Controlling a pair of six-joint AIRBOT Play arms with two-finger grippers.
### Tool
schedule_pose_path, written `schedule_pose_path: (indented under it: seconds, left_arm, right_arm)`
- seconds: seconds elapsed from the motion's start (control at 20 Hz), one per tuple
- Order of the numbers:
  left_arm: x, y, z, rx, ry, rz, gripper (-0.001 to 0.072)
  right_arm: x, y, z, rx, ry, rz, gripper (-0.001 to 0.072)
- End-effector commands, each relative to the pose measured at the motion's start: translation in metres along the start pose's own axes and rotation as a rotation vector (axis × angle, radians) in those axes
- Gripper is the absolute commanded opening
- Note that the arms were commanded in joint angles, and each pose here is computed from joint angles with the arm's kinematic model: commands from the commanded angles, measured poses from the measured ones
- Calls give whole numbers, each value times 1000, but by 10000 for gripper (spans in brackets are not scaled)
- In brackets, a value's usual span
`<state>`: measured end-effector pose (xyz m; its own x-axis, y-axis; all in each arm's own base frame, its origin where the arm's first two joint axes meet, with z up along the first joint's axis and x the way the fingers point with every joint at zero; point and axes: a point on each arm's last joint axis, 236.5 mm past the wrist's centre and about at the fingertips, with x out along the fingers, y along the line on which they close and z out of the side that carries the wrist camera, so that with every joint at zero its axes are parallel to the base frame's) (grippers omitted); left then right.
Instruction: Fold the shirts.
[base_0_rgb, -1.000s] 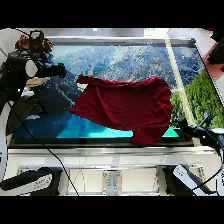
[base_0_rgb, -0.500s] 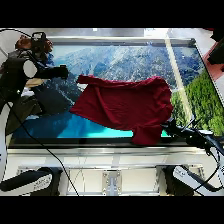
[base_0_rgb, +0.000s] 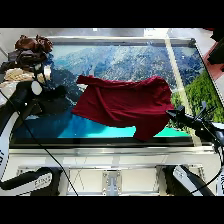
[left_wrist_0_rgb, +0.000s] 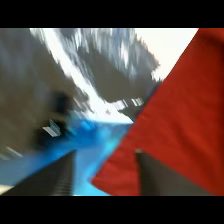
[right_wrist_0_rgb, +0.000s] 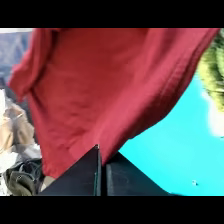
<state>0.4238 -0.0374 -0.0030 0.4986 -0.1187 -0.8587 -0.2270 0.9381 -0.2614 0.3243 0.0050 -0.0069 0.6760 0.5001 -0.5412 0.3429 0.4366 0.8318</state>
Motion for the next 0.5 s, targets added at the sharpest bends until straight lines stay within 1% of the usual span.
schedule_pose_path:
  seconds: [0.0,0.1,0.15,0.2,0.35,0.4,0.45]
  left_arm:
    - [32,4,-37,-473,52,-159,353]
    - [36,11,-54,-530,105,-187,353]
    - [37,13,-65,-528,143,-192,354]
    - [37,17,-77,-524,191,-187,369]
    - [39,10,-85,-514,239,-232,375]
    - [42,8,-87,-510,249,-241,403]
    - [45,8,-95,-514,283,-239,463]
  right_arm:
    - [-12,19,-3,-37,14,29,32]
    - [-12,21,-8,-37,32,39,32]
    - [-12,22,-8,-35,33,42,32]
    - [-12,23,-7,-32,30,48,32]
    - [-13,29,-5,-28,19,71,32]
    - [-13,30,-5,-26,19,75,32]
    - [-13,31,-6,-26,23,80,32]
